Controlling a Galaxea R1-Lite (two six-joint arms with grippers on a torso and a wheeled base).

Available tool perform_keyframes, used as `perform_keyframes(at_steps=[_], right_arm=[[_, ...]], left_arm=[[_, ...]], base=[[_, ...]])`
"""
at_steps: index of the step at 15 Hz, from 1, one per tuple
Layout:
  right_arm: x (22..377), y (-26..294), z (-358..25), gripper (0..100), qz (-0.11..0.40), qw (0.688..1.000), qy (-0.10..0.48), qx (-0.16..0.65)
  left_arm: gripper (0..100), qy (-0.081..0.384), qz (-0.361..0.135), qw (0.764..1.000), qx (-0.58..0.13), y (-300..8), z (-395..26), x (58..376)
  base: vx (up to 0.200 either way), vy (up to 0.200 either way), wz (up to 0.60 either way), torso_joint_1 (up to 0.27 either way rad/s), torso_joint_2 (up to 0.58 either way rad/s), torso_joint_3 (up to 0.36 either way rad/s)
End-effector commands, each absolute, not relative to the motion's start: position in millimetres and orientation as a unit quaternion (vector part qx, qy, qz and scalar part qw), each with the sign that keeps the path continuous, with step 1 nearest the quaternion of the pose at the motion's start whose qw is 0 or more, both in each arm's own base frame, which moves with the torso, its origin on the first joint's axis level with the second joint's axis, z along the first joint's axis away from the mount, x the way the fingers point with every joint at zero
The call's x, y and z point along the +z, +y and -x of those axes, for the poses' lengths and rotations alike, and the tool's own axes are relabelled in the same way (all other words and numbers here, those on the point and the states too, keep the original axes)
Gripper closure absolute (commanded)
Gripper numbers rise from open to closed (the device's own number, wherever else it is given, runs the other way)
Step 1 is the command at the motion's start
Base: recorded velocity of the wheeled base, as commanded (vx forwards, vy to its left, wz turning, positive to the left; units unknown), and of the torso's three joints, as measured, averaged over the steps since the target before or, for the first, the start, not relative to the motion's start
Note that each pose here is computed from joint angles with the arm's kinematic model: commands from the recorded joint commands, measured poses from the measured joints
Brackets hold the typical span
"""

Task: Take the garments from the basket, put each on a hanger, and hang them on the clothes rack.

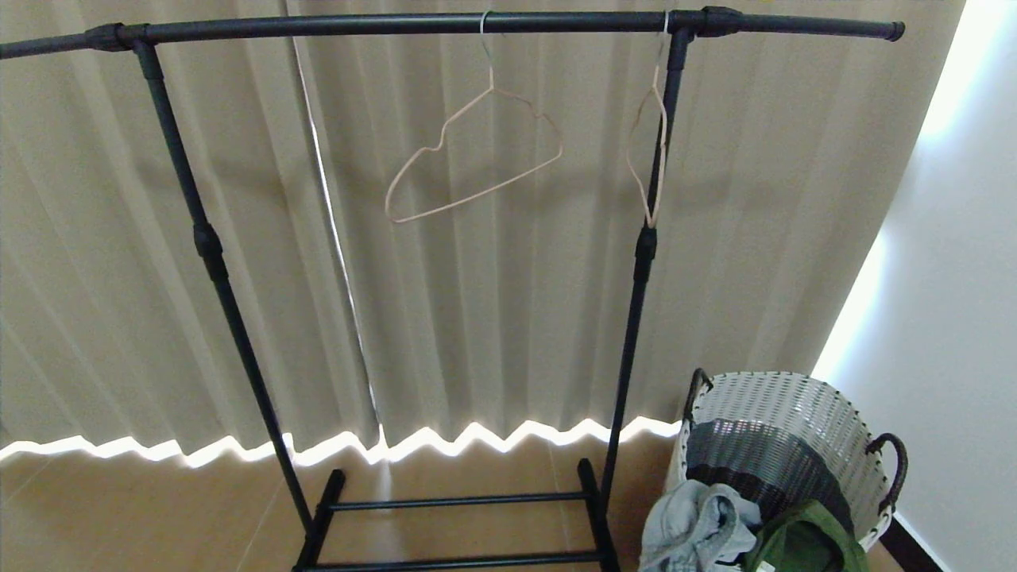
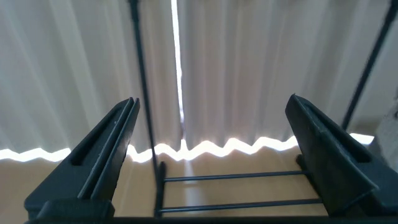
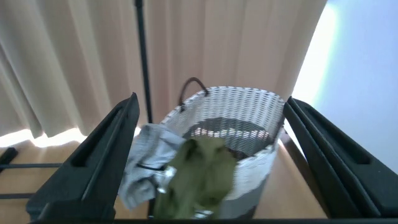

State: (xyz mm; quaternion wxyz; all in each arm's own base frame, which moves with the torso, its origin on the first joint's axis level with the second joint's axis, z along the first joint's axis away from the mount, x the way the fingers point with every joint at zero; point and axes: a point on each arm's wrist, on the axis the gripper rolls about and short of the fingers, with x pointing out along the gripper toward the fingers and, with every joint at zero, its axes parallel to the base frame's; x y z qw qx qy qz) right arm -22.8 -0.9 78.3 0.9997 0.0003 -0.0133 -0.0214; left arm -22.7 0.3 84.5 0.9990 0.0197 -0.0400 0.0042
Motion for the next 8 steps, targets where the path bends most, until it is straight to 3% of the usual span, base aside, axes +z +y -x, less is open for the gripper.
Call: perform_keyframes(at_steps=[1, 8], right_arm=[[78.5, -0.9, 22.9, 0, -0.001, 1.000, -0.015, -0.021], [78.3, -1.0, 22.9, 0, -0.001, 1.000, -0.014, -0.024]], left_arm=[[0, -0.041, -0.020, 0.999, 0.005, 0.3, 22.7, 84.6], [0, -0.041, -0.020, 0.999, 0.004, 0.3, 22.7, 84.6]], base=[[0.000, 0.000, 0.00, 0.000, 0.00, 0.000], [0.000, 0.000, 0.00, 0.000, 0.00, 0.000]])
